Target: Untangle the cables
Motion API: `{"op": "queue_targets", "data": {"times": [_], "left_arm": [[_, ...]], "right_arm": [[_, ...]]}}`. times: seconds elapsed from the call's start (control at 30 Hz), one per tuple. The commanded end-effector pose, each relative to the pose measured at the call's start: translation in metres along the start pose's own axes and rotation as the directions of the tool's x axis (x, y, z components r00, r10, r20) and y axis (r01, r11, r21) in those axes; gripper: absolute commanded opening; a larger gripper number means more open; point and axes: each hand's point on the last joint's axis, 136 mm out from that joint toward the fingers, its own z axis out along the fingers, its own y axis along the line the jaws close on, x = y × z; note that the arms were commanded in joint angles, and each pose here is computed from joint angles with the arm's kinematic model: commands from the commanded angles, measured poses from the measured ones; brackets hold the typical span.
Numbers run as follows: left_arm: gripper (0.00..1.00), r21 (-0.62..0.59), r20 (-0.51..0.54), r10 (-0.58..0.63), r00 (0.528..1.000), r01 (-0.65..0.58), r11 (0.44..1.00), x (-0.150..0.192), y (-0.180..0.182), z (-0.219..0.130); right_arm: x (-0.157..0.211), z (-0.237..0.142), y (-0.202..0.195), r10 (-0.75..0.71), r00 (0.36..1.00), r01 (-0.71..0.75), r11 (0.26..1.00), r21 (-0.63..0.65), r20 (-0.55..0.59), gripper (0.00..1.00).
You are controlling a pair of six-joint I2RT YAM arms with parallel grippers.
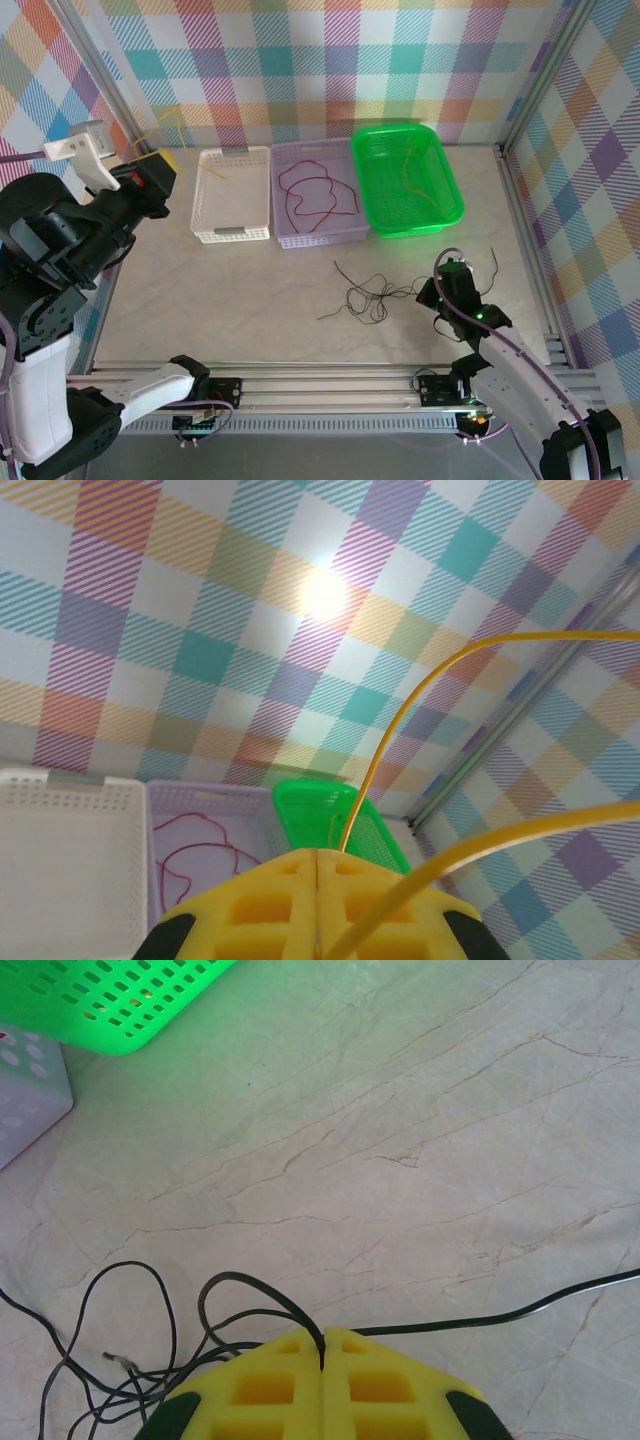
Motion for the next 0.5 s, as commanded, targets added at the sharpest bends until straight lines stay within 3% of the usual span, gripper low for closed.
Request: {"op": "queue_targets", "data": {"times": [0.0, 0.27, 0.47], "left_arm": [[0.00, 0.081, -0.007, -0.023, 1.000, 0.023, 0.996, -0.006, -0.020, 0.022], [0.00, 0.253, -0.101, -0.051, 0.994, 0.076, 0.964, -0.005, -0.070, 0.095], [0.00, 0.317, -0.094, -0.081, 0.992, 0.107, 0.942, -0.013, -0.092, 0.146]], "right_arm": [[0.005, 0.002, 0.003, 0.001, 1.000, -0.002, 0.999, -0.034, -0.015, 0.00], [0.004, -0.003, 0.014, -0.029, 1.000, 0.030, 0.993, -0.116, 0.010, 0.00], [0.002, -0.009, 0.019, -0.054, 0.998, 0.059, 0.985, -0.160, 0.037, 0.00]]}}
